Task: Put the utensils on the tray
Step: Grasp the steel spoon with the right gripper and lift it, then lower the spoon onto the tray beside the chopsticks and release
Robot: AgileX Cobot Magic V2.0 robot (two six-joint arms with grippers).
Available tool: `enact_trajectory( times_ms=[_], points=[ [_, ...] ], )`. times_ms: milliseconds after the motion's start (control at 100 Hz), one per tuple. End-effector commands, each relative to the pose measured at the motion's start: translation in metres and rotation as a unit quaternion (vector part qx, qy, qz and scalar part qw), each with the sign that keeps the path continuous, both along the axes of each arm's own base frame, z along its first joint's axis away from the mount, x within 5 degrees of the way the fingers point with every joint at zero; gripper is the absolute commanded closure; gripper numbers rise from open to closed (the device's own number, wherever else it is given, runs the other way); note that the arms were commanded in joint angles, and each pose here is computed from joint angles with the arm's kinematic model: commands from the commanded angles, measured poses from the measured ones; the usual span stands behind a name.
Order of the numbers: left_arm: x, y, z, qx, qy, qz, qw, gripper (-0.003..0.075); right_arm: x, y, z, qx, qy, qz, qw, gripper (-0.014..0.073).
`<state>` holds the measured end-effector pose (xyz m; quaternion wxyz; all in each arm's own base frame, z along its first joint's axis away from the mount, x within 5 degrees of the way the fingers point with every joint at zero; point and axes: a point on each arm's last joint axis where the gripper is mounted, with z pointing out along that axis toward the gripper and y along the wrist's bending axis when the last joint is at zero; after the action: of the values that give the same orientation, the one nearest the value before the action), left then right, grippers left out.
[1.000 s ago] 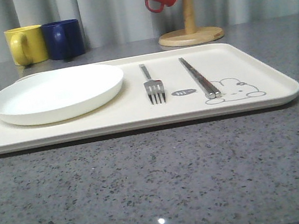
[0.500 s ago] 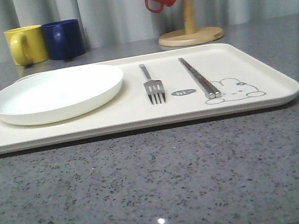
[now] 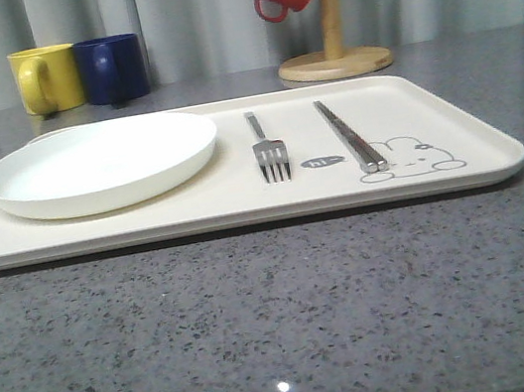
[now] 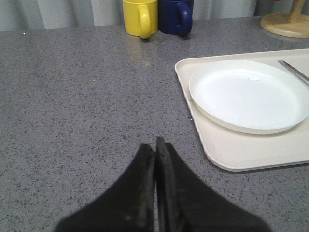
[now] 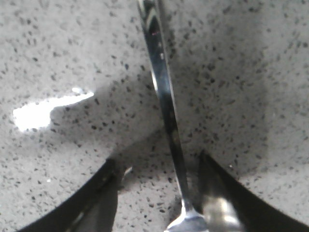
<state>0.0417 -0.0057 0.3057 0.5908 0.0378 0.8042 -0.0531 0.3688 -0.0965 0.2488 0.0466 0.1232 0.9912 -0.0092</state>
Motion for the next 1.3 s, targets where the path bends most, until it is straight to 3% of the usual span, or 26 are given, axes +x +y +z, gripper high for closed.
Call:
enact_trajectory(
  times_ms=[0, 230, 440, 680, 990, 1290],
  points=[
    [0.001, -0.001, 0.013, -0.013, -0.041, -0.004, 0.999, 0.0739, -0.005, -0.002, 0.021, -0.009, -0.02, 0.002, 1.0, 0.026],
    [0.001, -0.001, 0.013, -0.013, -0.041, -0.004, 0.999, 0.0739, -0.005, -0.002, 0.024, -0.009, -0.026, -0.006, 1.0, 0.0671],
    [0.001, -0.001, 0.013, -0.013, -0.041, -0.004, 0.999, 0.0739, -0.009, 0.02, 0.059, 0.022, -0.092, 0.004, 0.995, 0.0663],
    [0.001, -0.001, 0.013, -0.013, -0.041, -0.004, 0.999, 0.0739, -0.019, 0.104, 0.097, 0.048, -0.157, 0.103, 0.981, 0.0663],
    [0.001, -0.001, 0.013, -0.013, -0.041, -0.004, 0.999, 0.0739, -0.014, 0.205, 0.078, 0.111, -0.153, 0.125, 0.974, 0.0663],
    [0.001, -0.001, 0.013, -0.013, -0.041, -0.004, 0.999, 0.0739, 0.0, 0.223, 0.042, 0.116, -0.109, 0.1, 0.982, 0.0663]
  ],
)
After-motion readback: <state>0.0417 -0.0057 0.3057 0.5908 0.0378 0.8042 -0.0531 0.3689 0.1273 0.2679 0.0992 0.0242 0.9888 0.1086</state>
